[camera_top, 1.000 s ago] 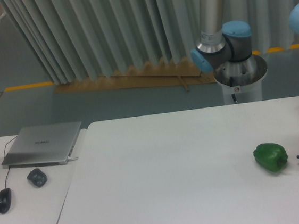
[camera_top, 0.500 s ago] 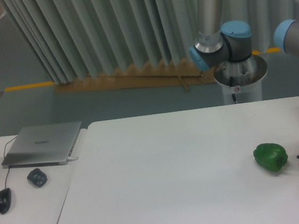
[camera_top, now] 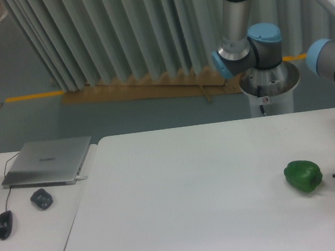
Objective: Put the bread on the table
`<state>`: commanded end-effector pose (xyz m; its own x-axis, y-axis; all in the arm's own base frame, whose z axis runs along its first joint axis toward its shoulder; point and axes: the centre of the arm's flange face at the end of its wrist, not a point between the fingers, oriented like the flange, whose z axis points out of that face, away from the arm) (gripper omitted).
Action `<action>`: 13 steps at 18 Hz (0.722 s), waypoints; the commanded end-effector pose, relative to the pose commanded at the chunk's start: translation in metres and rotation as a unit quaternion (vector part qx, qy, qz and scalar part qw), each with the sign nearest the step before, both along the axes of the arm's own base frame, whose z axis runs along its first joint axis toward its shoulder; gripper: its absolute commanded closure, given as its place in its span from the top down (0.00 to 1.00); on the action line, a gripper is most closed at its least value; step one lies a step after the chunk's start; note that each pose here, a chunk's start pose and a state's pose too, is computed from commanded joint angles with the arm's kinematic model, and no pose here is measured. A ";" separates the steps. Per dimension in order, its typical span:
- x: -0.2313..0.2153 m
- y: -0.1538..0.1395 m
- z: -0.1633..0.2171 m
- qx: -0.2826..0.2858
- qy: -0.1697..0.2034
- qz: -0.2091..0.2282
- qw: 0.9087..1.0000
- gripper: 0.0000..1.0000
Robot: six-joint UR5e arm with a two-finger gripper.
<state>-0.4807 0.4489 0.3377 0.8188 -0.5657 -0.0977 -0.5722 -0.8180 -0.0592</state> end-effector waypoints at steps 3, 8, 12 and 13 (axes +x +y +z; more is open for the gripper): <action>0.003 0.002 -0.003 -0.003 -0.002 -0.001 1.000 0.39; 0.005 0.008 -0.022 -0.010 -0.015 0.002 1.000 0.40; 0.006 0.011 -0.024 -0.011 -0.014 0.008 1.000 0.40; 0.006 0.010 -0.023 -0.011 -0.013 0.008 1.000 0.40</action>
